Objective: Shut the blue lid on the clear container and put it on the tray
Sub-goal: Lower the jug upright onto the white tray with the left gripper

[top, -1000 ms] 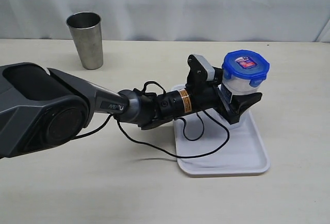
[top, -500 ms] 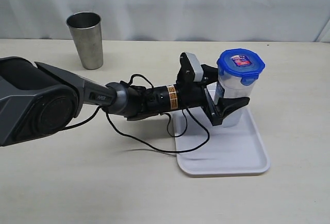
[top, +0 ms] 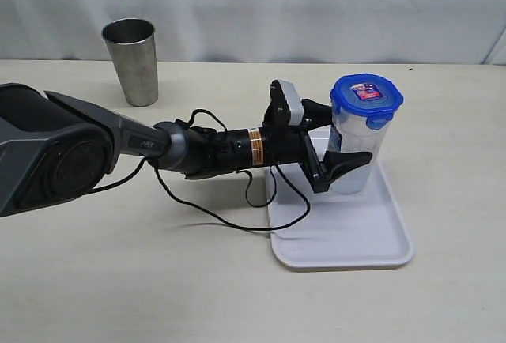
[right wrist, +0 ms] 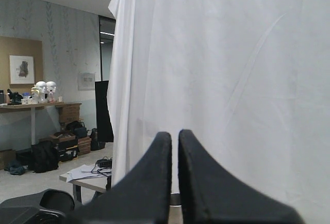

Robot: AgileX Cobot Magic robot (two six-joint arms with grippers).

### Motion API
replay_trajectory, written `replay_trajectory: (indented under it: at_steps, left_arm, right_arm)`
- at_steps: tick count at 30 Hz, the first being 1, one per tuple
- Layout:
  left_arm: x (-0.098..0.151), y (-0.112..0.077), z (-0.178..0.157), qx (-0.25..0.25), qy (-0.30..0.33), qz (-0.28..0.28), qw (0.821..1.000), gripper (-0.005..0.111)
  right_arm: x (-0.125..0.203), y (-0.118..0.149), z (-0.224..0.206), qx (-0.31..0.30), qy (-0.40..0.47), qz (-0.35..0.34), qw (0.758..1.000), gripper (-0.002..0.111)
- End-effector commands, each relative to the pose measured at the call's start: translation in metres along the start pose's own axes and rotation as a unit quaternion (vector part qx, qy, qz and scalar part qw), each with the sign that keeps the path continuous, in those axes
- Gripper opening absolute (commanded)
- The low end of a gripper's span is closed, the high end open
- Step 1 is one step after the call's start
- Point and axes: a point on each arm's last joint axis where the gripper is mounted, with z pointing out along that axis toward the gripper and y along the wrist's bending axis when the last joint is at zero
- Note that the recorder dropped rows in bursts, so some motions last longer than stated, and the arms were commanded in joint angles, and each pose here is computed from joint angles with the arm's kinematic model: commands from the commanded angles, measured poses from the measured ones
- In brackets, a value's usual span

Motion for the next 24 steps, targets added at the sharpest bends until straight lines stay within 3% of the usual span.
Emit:
replay_trajectory:
  at_steps: [1,11,17,21,24]
  left_arm:
    - [-0.004,-0.001,-0.002,0.023,0.003,0.011,1.000,0.081]
    - [-0.005,0.015,-0.020,0.028,-0.009,-0.010,1.000,0.081]
    - [-0.001,0.021,-0.036,0.060,0.011,0.013,0.998,0.081]
    - [-0.002,0.033,-0.049,0.053,0.006,-0.022,0.998,0.081]
    - [-0.002,0.038,-0.055,0.045,0.008,-0.022,0.999,0.075]
  right_arm:
    - [-0.001,0.000,-0.001,0.002,-0.006,-0.002,1.000,0.005]
    - [-0.001,0.000,-0.001,0.002,-0.006,-0.002,1.000,0.005]
    - [-0.001,0.000,-0.001,0.002,-0.006,-0.002,1.000,0.005]
    - [-0.001,0.000,-0.001,0.002,-0.006,-0.002,1.000,0.005]
    - [-0.001,0.000,-0.001,0.002,-0.006,-0.002,1.000,0.005]
